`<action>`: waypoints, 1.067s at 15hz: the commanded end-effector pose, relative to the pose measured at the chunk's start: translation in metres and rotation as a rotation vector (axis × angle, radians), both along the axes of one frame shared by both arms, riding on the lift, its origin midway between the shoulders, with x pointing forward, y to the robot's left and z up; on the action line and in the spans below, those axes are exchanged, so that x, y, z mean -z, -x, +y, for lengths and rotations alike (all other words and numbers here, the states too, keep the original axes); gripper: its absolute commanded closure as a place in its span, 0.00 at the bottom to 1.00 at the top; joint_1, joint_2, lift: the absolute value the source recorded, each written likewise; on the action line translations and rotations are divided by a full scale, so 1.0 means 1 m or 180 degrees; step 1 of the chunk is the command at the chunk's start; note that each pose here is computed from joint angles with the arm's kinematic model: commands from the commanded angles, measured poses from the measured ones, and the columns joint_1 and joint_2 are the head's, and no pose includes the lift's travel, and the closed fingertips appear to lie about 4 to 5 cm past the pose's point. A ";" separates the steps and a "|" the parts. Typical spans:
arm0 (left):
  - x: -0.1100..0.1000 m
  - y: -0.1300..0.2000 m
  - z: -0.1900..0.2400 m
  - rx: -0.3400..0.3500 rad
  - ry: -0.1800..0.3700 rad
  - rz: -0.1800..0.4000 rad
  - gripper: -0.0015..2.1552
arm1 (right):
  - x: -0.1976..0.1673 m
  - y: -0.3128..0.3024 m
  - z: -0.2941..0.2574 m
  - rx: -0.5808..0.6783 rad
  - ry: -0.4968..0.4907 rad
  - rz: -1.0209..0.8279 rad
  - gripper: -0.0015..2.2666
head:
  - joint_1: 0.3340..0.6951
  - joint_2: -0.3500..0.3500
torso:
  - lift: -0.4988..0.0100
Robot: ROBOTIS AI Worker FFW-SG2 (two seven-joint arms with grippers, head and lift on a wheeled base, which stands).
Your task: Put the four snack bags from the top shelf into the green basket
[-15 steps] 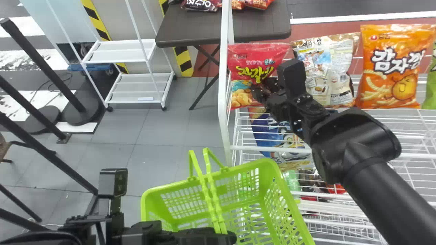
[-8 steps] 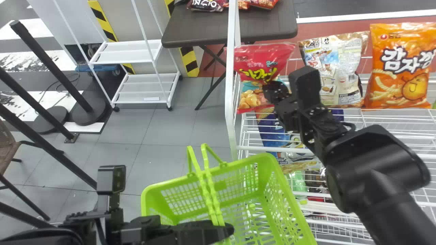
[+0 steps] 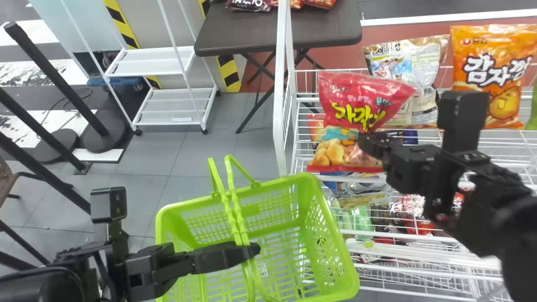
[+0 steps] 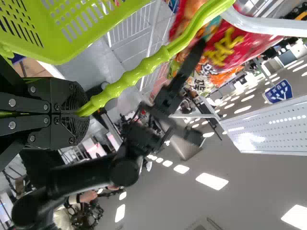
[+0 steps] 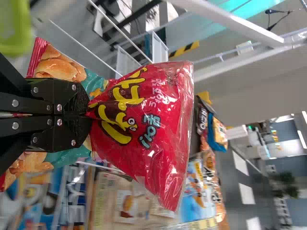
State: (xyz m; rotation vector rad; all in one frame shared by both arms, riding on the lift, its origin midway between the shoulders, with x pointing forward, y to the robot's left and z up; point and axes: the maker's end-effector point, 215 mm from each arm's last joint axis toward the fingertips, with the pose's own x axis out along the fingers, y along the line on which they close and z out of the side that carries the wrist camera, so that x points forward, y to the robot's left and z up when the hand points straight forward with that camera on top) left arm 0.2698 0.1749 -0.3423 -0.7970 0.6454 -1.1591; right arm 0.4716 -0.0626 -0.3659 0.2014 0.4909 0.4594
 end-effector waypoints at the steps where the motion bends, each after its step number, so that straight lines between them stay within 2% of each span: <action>1: -0.002 -0.001 -0.002 0.0030 0.0040 -0.0013 1.00 | -0.010 0.052 0.003 -0.0150 0.0027 0.0196 0.99 | 1.00 0.75 | 0.97; 3: -0.002 -0.001 -0.002 0.0031 0.0050 0.0005 1.00 | -0.008 0.091 0.014 -0.0372 -0.0004 0.0456 0.99 | 1.00 0.76 | 0.97; 5: -0.003 0.000 -0.002 0.0028 0.0057 0.0022 1.00 | 0.010 0.134 0.040 -0.0751 -0.0007 0.0848 0.99 | 1.00 0.79 | 0.97; 8: -0.003 0.004 -0.002 0.0021 0.0063 0.0064 1.00 | 0.022 0.161 0.089 -0.1170 -0.0072 0.0993 0.99 | 1.00 0.89 | 0.97; 9: -0.003 0.005 -0.002 0.0021 0.0069 0.0076 1.00 | 0.029 0.165 0.104 -0.1283 -0.0079 0.1042 0.99 | 1.00 0.97 | 0.97; 10: -0.004 0.009 -0.003 0.0030 0.0076 0.0078 1.00 | 0.041 0.172 0.120 -0.1411 -0.0052 0.1122 0.99 | 1.00 1.00 | 0.97; 11: -0.005 0.010 -0.004 0.0033 0.0080 0.0073 1.00 | 0.054 0.175 0.132 -0.1500 0.0022 0.1195 0.94 | 1.00 1.00 | 0.97; 12: -0.005 0.011 -0.003 0.0026 0.0085 0.0078 1.00 | 0.072 0.177 0.144 -0.1599 0.0128 0.1265 0.79 | 1.00 1.00 | 0.97; 13: -0.008 0.013 -0.001 0.0014 0.0088 0.0056 1.00 | 0.089 0.182 0.155 -0.1714 0.0209 0.1372 0.36 | 1.00 1.00 | 0.97; 14: -0.010 0.014 -0.001 0.0015 0.0091 0.0048 1.00 | 0.101 0.187 0.161 -0.1798 0.0294 0.1423 0.00 | 1.00 1.00 | 0.97; 16: -0.010 0.016 0.001 0.0004 0.0102 0.0052 1.00 | 0.093 0.178 0.165 -0.1772 0.0152 0.1312 0.00 | 1.00 1.00 | 0.97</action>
